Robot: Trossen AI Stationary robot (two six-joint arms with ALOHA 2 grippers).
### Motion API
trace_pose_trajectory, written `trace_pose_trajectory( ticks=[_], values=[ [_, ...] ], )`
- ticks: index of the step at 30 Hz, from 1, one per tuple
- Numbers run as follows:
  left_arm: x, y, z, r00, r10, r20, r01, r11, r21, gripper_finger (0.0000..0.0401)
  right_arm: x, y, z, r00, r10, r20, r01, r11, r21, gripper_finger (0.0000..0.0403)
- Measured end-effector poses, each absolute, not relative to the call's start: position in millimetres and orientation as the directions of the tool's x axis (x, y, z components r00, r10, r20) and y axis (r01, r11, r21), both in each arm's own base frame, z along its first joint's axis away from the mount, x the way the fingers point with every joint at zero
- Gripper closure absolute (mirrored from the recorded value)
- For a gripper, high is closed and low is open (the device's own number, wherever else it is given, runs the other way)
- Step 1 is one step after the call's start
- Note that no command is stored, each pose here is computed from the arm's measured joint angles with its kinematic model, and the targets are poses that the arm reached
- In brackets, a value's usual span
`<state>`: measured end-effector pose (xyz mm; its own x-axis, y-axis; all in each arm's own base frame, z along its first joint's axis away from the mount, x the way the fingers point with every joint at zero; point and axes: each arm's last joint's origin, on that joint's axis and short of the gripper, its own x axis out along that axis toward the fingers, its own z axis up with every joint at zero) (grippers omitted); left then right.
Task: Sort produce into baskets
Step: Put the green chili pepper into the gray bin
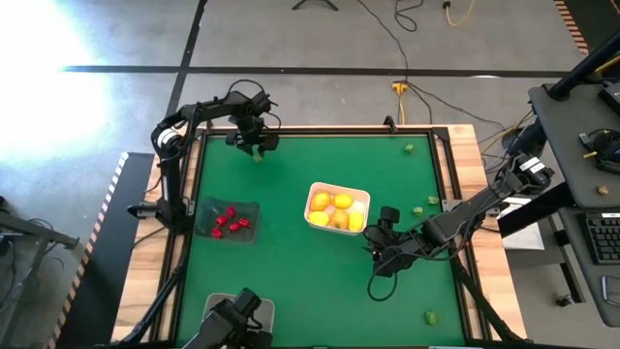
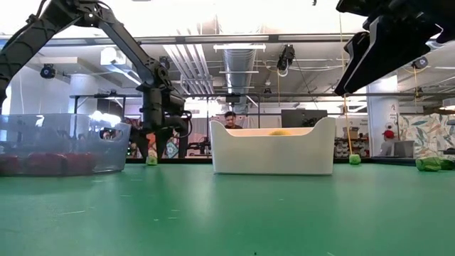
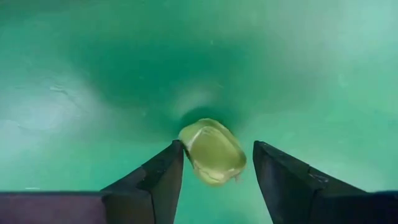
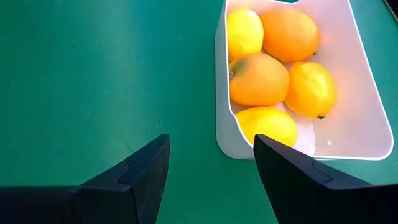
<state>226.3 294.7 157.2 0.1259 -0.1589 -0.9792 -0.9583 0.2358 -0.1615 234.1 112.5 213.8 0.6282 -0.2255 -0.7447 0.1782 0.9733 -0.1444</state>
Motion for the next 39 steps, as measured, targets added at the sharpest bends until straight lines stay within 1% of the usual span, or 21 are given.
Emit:
trace_pose_trajectory(
  ticks=[4,12,14,18,22,26,33,39],
  values=[
    [226.4,293.6,156.5,0.128,-0.168,-0.977,-0.956,0.242,-0.167,0.0243,234.1,112.5,213.8,0.628,-0.225,-0.745,0.189,0.973,-0.134,0.0177],
    [225.8,293.1,156.9,0.124,-0.174,-0.977,-0.95,0.262,-0.167,0.0302,234.1,112.5,213.8,0.628,-0.222,-0.746,0.193,0.973,-0.127,0.0177],
    [225.1,292.3,157.2,0.115,-0.179,-0.977,-0.949,0.272,-0.162,0.0311,234.1,112.7,213.8,0.627,-0.218,-0.748,0.191,0.974,-0.125,0.0177],
    [223.3,290.3,166.0,0.102,-0.183,-0.978,-0.945,0.291,-0.153,0.0316,234.1,112.7,213.8,0.627,-0.218,-0.748,0.191,0.974,-0.124,0.0177],
    [220.2,284.9,187.8,0.121,-0.153,-0.981,-0.938,0.307,-0.163,0.0317,234.3,112.8,214.8,0.629,-0.217,-0.747,0.192,0.974,-0.122,0.0177],
    [218.1,269.1,224.2,0.162,-0.097,-0.982,-0.922,0.34,-0.186,0.0317,235.7,113.6,217.9,0.636,-0.213,-0.742,0.188,0.975,-0.119,0.0177],
    [218.5,207.3,281.5,0.175,-0.006,-0.984,-0.875,0.457,-0.159,0.0318,237.8,112.3,219.6,0.648,-0.222,-0.729,0.167,0.975,-0.149,0.0177],
    [211.1,151.7,314.2,0.237,0.033,-0.971,-0.839,0.51,-0.187,0.0318,240.4,111.6,221.2,0.665,-0.222,-0.713,0.177,0.974,-0.139,0.0177]
  ],
)
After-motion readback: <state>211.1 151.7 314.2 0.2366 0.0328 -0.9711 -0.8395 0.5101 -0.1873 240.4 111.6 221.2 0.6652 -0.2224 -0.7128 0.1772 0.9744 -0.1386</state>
